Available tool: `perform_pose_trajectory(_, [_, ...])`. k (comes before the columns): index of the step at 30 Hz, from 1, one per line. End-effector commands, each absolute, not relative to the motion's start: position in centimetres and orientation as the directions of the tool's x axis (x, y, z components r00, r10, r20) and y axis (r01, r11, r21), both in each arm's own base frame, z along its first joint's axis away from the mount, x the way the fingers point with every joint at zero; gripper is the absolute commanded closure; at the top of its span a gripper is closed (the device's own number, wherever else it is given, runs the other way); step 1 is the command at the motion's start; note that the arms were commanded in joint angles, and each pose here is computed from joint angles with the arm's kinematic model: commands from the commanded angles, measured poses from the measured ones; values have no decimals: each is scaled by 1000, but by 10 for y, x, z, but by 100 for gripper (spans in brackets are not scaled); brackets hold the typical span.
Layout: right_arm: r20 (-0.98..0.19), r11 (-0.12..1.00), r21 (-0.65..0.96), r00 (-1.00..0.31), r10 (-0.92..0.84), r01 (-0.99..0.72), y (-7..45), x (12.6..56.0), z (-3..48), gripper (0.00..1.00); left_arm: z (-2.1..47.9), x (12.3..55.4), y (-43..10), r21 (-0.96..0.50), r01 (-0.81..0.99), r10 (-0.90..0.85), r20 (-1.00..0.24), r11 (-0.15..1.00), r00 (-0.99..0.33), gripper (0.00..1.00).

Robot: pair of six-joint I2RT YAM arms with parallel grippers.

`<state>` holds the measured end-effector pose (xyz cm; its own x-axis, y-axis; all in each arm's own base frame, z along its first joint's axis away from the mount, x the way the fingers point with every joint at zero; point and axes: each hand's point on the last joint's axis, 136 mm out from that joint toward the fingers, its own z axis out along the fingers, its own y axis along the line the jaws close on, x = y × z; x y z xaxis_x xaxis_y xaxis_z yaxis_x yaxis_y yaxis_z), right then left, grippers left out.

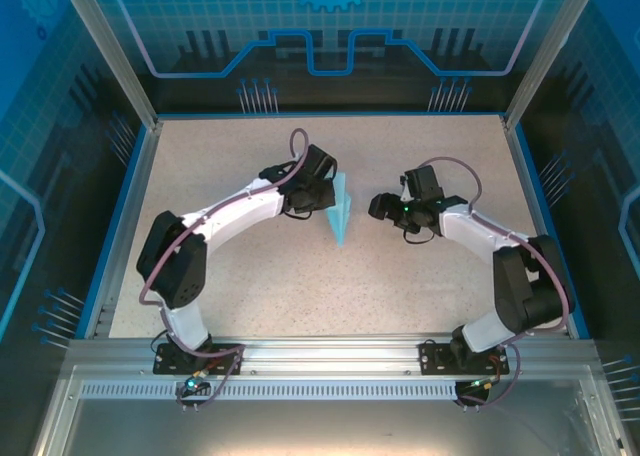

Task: Fold a paper plane with a square sheet of paper (pick it up from the middle)
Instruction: Turn over a paper plane at the center of the table.

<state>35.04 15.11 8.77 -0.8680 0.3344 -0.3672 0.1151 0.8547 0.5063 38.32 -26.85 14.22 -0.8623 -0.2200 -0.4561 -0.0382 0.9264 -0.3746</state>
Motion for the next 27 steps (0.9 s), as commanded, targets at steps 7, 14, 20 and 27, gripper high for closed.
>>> perform_pose_trajectory(7, [-438,862,501,-839,322,69,144,339,103,18,145,373,-314,-642,162,-192,-445,749,-875,99])
perform_pose_trajectory(14, [-458,869,494,-839,292,33,151,332,106,14,103,367,-316,-751,136,-234,-365,647,-901,100])
perform_pose_trajectory(20, [-480,884,466,-852,209,-46,178,325,105,17,79,363,-305,-768,100,-263,-335,633,-905,100])
perform_pose_trajectory(27, [-462,906,399,-884,67,-141,224,313,90,31,57,358,-292,-771,64,-280,-307,634,-910,100])
